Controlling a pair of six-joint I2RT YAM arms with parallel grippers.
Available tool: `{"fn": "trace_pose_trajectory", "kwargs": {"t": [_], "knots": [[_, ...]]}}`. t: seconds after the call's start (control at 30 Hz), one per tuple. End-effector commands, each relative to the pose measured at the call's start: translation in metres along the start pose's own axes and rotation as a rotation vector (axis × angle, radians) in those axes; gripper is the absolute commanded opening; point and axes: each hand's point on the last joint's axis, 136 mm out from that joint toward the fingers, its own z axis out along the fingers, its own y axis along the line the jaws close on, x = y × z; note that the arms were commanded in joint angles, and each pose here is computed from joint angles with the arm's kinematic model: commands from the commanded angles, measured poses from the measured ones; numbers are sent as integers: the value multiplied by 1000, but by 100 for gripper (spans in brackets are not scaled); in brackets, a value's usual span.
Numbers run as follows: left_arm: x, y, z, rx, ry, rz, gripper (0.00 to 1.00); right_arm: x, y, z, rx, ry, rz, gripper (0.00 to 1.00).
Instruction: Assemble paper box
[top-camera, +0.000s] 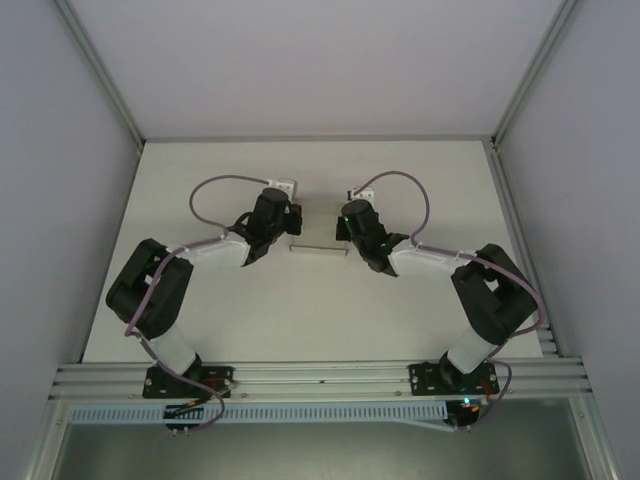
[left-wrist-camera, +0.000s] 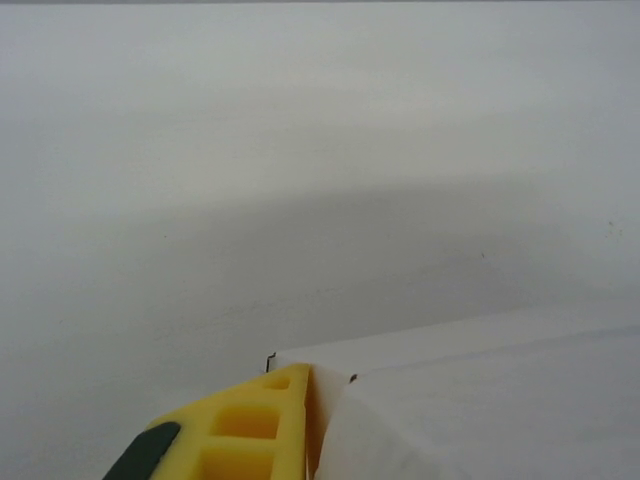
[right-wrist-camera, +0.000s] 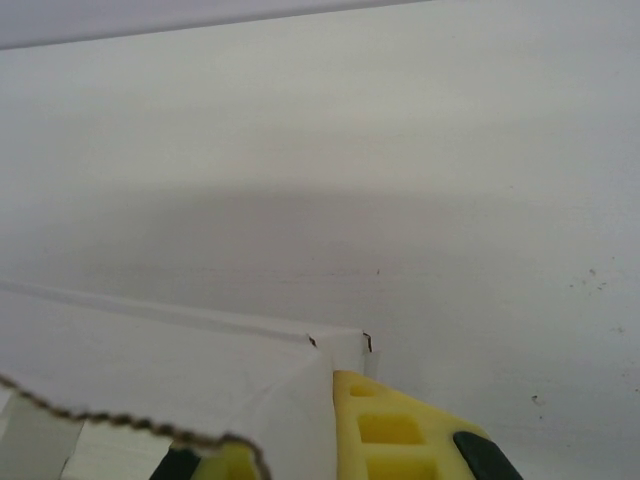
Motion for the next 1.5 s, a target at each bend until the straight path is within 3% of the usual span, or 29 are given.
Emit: {"fn": "trace_pose_trajectory", "kwargs": {"t": [0.0,0.63,0.73,0.83,0.9,0.97,1.1,1.33,1.47], "knots": [[0,-16,-2,77,-54,-23,10,12,7,7,-51,-12,7,0],[52,-23,-45,152,-90,-67,19,82,-8,-14,15,6,-111,0],[56,-19,-57,152,-93,-53,35,91,-14,-18,33,11,-102,0],[53,-15,-65,131,-92,-49,44,93,-17,-22,41,5,-103,0],[51,-14,-70,125,-82,-49,56,94,-18,-25,46,5,-117,0],[49,-14,-76,122,-71,-59,78,94,-17,-26,61,4,-134,0],[42,-6,-95,80,-59,-105,100,99,-13,-27,83,15,-183,0],[6,16,-140,-21,-75,-242,100,111,-13,-25,100,32,-208,0],[-1,31,-134,-42,4,-362,100,118,-11,-25,96,42,-224,0]]}}
